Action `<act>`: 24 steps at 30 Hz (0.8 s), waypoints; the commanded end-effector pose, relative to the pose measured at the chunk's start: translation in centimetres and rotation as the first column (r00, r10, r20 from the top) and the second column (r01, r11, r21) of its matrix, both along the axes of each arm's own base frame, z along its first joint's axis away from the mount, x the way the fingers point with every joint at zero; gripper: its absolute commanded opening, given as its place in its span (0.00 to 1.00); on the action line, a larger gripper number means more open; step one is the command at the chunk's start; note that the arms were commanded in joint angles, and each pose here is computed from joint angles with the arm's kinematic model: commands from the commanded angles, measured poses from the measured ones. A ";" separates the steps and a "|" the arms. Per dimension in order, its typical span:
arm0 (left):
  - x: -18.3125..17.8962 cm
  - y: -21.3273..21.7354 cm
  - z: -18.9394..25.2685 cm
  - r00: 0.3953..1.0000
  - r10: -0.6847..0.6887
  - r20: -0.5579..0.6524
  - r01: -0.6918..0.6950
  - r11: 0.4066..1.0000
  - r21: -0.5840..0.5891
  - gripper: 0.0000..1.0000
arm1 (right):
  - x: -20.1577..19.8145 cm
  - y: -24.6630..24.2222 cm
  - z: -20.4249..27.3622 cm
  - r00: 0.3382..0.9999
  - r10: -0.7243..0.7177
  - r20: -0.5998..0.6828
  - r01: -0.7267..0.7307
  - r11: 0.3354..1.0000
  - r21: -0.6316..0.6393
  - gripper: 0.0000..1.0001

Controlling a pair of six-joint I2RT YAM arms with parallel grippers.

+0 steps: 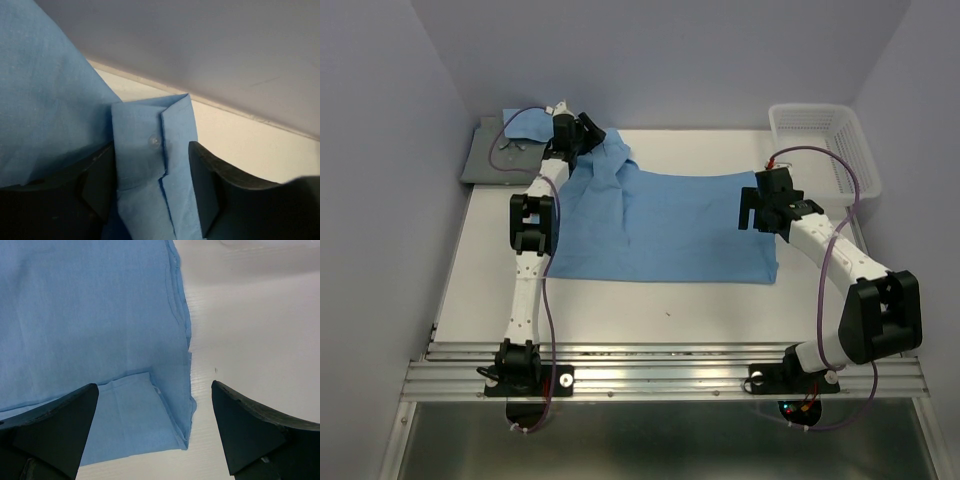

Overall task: Fold and stack the long sleeve shirts
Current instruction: Fold the shirt

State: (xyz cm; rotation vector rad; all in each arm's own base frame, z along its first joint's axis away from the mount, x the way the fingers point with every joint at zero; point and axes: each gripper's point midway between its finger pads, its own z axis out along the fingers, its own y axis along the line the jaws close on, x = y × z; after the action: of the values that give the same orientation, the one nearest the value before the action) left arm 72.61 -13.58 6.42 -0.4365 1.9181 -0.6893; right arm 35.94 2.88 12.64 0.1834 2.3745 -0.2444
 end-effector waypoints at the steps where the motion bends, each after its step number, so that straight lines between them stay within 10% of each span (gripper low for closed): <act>1: 0.2 -1.0 5.1 0.995 -0.018 0.093 0.018 1.000 -0.005 0.52 | 0.2 -0.1 2.4 0.998 -0.003 0.060 0.003 1.000 -0.009 1.00; 4: 0.2 -0.8 5.5 0.995 -0.007 0.097 0.006 1.000 0.004 0.00 | -0.2 -0.2 2.6 0.998 -0.005 0.063 0.005 1.000 -0.006 1.00; 24: -9.0 -0.8 23.9 0.946 -0.006 0.325 -0.034 0.993 0.116 0.00 | -1.1 0.7 4.1 0.993 0.037 0.113 -0.044 0.997 0.057 1.00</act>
State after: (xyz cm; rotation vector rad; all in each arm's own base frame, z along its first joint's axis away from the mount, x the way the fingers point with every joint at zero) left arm 66.68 -14.10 22.66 -0.3010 1.7836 -0.5969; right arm 35.11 3.24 14.87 0.1801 2.3304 -0.1825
